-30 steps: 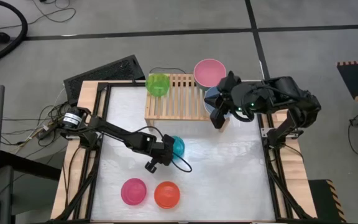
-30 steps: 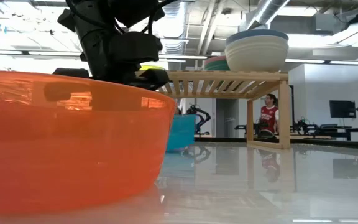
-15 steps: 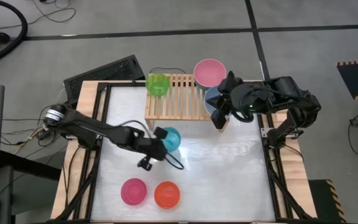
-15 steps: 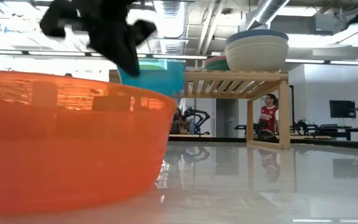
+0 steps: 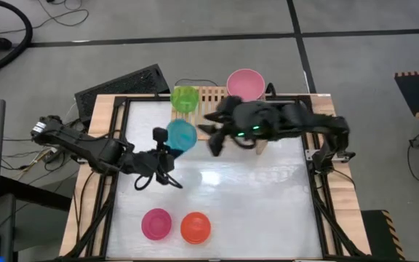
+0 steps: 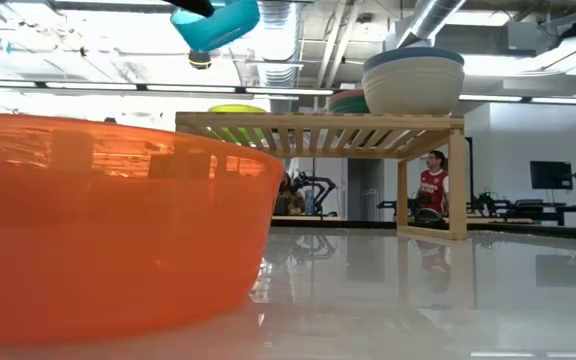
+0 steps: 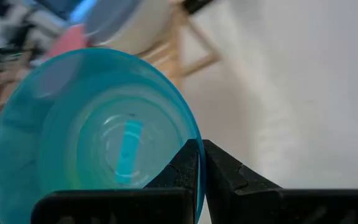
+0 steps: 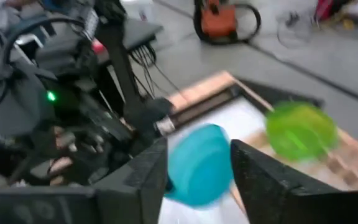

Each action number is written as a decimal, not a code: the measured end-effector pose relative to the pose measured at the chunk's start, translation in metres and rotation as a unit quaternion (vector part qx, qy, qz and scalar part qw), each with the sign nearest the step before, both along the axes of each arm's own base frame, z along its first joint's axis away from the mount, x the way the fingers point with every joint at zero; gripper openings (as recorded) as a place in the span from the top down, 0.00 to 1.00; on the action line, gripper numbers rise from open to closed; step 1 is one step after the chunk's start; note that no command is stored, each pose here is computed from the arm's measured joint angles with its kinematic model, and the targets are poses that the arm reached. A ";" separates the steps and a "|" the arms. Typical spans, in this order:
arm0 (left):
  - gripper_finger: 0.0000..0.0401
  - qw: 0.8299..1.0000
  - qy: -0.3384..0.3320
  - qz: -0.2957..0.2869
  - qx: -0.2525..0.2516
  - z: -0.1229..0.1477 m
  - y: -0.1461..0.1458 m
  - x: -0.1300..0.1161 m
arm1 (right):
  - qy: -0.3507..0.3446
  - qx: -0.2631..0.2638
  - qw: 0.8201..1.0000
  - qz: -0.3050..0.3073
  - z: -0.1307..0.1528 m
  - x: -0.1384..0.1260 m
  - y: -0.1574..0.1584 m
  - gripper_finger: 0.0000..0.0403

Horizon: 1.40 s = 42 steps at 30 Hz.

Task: Place and stack bowls onto a shelf
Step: Put the small blue bowl on the shelf

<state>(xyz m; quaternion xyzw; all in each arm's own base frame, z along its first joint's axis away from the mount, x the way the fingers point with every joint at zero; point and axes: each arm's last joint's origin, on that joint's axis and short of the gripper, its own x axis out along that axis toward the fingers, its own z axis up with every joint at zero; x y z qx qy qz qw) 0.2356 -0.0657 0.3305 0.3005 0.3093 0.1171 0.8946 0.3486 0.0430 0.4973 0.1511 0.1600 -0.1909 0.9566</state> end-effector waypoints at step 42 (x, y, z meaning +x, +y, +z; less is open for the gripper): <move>1.00 0.953 0.104 0.057 0.279 0.007 0.036 0.014 | 0.069 -0.044 0.992 -0.093 -0.051 0.059 -0.060 0.51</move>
